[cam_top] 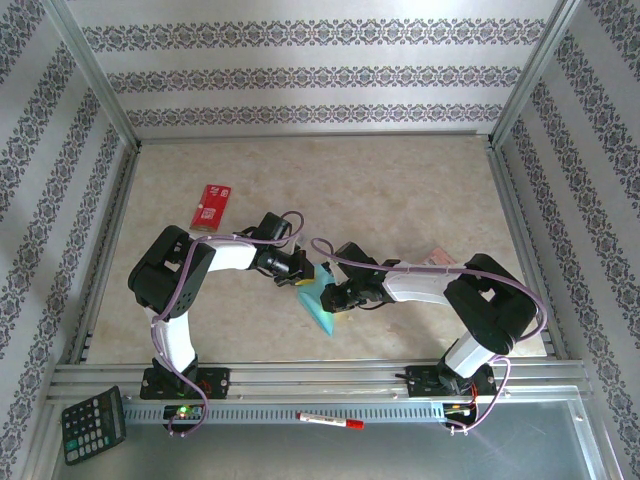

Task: Fold a paper plane with a square sheet of paper (pick it up from the middle)
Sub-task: Third fold the triangle at the center of the table.

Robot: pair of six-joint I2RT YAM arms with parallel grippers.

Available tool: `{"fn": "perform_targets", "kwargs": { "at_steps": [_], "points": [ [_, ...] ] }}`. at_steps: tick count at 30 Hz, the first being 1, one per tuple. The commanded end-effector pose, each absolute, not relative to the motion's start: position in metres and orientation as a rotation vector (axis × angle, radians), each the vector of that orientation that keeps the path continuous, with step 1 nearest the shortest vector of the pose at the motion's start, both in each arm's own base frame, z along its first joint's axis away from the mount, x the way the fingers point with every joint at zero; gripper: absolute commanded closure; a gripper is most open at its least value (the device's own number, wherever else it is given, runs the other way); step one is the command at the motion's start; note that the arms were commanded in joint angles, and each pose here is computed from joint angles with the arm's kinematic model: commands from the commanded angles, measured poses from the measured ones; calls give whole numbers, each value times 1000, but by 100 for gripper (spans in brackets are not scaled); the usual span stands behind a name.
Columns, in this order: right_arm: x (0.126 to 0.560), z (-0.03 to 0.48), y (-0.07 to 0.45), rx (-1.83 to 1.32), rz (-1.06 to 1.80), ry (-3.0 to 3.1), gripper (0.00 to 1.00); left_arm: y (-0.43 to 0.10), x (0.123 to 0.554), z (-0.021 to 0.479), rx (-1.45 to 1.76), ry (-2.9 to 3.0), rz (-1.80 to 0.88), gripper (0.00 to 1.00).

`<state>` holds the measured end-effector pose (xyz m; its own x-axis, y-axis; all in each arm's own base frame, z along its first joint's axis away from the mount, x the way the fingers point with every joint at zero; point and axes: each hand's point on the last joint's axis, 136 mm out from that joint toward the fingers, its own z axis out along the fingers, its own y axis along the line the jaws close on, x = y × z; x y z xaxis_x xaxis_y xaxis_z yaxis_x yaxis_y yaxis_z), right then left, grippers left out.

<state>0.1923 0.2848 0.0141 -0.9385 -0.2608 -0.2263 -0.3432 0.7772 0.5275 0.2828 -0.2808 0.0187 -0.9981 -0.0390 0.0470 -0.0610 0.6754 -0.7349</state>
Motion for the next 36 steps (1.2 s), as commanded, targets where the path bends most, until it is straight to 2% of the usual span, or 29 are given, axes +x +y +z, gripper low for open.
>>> {"fn": "perform_targets", "kwargs": {
  "at_steps": [1,12,24,36],
  "points": [
    [187,-4,273,-475,817,2882,90,-275,268,0,97,-2825,1140,91],
    [182,-12,265,-457,767,2931,91,-276,270,3,92,-2832,1150,90],
    [195,26,284,-477,887,2834,85,-276,268,1,92,-2829,1142,91],
    [198,29,292,-500,926,2824,92,-276,268,1,86,-2829,1141,91]
  ]
}}
